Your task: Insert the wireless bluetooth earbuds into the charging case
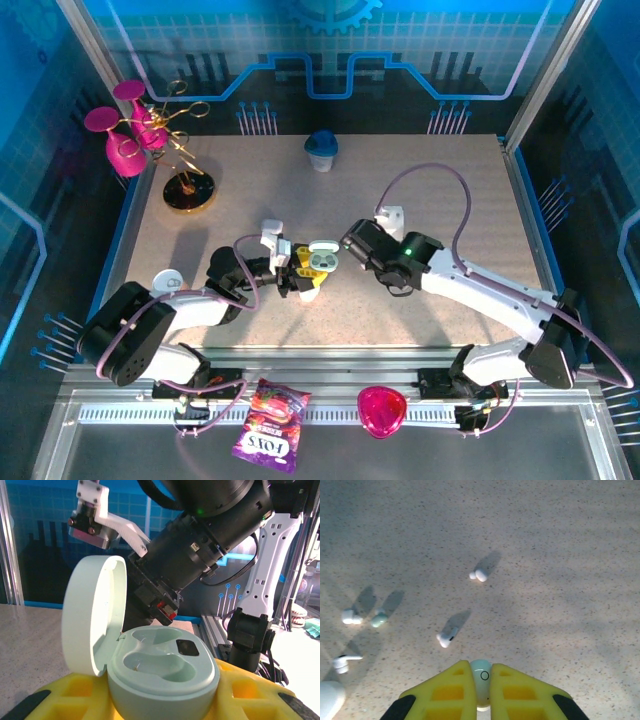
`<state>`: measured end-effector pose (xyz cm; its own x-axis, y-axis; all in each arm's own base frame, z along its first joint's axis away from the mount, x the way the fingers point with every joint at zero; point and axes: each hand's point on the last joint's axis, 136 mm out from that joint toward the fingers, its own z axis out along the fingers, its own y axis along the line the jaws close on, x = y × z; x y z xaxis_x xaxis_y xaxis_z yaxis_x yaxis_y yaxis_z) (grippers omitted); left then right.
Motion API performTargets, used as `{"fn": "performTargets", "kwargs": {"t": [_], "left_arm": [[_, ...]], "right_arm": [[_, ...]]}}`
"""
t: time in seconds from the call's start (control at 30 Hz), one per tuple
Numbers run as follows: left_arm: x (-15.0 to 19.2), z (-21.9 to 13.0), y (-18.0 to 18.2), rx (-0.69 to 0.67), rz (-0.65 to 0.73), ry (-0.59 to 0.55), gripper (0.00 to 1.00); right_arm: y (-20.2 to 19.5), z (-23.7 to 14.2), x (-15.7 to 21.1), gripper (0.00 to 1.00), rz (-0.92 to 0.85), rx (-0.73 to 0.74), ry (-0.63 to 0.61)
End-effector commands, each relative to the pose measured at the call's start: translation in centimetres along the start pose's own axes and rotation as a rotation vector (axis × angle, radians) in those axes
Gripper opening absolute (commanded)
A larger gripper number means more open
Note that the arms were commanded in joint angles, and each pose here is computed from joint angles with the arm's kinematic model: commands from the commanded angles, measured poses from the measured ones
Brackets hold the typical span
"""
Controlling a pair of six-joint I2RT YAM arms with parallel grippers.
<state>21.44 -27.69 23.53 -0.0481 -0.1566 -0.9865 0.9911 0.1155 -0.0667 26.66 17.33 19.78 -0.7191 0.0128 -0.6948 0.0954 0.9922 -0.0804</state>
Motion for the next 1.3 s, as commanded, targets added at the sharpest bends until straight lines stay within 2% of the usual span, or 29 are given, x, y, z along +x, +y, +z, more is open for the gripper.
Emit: {"fn": "performTargets", "kwargs": {"t": [0.0, 0.17, 0.37, 0.47, 0.63, 0.87, 1.0, 1.27], "left_arm": [[-0.6, 0.3, 0.2, 0.017, 0.047, -0.011, 0.23], [-0.7, 0.3, 0.3, 0.012, 0.054, -0.014, 0.23], [-0.6, 0.5, 1.0, -0.010, 0.035, -0.016, 0.23], [-0.7, 0.6, 1.3, -0.020, 0.033, -0.020, 0.23], [-0.8, 0.8, 1.6, -0.025, 0.022, -0.021, 0.23], [-0.7, 1.0, 1.9, -0.021, -0.017, -0.018, 0.22], [-1.0, 1.0, 1.7, -0.012, -0.024, -0.022, 0.22], [-1.2, 0.9, 1.4, -0.005, -0.035, -0.025, 0.22]], "right_arm": [[1.2, -1.1, -0.7, 0.09, 0.039, -0.004, -0.032], [2.8, -2.1, -1.3, 0.09, -0.002, -0.025, -0.063], [2.8, -4.0, -2.3, 0.09, -0.010, -0.083, -0.140], [3.6, -5.1, -2.4, 0.09, -0.018, -0.205, -0.186], [6.1, -7.9, -2.8, 0.09, -0.070, -0.504, -0.288], [8.9, -10.9, -2.7, 0.10, -0.179, -0.725, -0.336], [9.9, -11.3, -2.5, 0.09, -0.201, -0.775, -0.344], [10.7, -10.3, -1.8, 0.10, -0.249, -0.756, -0.313]]}}
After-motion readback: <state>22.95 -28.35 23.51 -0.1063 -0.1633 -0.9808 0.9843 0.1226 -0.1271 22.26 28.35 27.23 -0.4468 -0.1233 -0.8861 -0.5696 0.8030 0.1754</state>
